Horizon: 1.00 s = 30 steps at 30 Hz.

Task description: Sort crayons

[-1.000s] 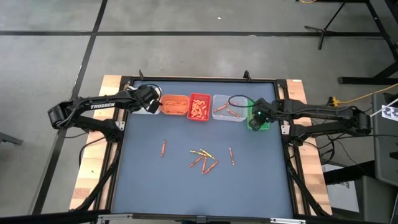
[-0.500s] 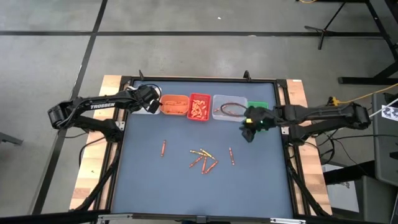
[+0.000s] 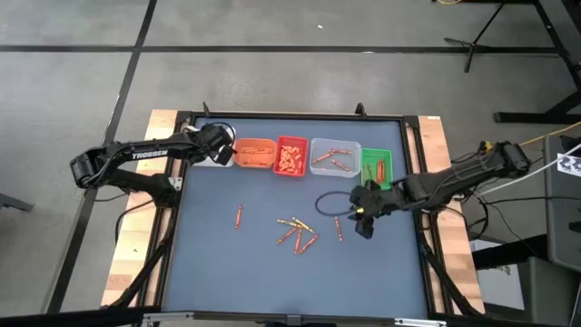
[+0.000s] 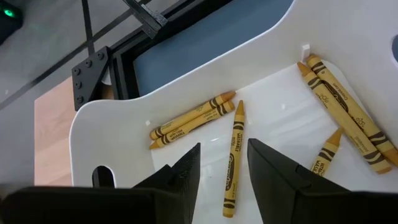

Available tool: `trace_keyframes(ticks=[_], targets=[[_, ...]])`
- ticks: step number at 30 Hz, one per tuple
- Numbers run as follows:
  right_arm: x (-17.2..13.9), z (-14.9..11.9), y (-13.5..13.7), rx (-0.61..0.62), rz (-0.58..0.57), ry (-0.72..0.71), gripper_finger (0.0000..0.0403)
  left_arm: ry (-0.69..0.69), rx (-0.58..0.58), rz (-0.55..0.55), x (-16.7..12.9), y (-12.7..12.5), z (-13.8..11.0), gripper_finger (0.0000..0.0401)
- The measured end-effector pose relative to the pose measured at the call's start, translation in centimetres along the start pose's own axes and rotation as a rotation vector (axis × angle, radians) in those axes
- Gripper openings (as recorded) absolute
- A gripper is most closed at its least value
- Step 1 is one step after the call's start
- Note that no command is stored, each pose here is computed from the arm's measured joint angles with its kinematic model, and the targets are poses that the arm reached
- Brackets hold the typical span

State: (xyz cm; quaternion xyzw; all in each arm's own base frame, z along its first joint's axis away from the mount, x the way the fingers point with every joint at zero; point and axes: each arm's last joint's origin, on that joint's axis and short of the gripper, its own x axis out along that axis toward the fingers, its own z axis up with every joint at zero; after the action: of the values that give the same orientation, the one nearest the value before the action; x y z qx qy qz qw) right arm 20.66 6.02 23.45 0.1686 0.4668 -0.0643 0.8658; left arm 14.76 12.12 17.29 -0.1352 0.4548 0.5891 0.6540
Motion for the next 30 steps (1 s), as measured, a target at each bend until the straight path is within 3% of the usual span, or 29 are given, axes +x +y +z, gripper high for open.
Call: trace_keyframes(ticks=[12,24,30], targets=[[2.9,-1.8,2.2,0.122,-0.081,0.082,0.0145,0.000,0.000,0.000,0.0,0.0,0.0,0.0116],[5.4,-2.4,2.4,0.278,-0.226,0.070,0.0145,0.000,0.000,0.000,0.0,0.0,0.0,0.0116],[7.0,-2.2,3.0,0.288,-0.197,0.045,0.0145,0.000,0.000,0.000,0.0,0.0,0.0,0.0116]])
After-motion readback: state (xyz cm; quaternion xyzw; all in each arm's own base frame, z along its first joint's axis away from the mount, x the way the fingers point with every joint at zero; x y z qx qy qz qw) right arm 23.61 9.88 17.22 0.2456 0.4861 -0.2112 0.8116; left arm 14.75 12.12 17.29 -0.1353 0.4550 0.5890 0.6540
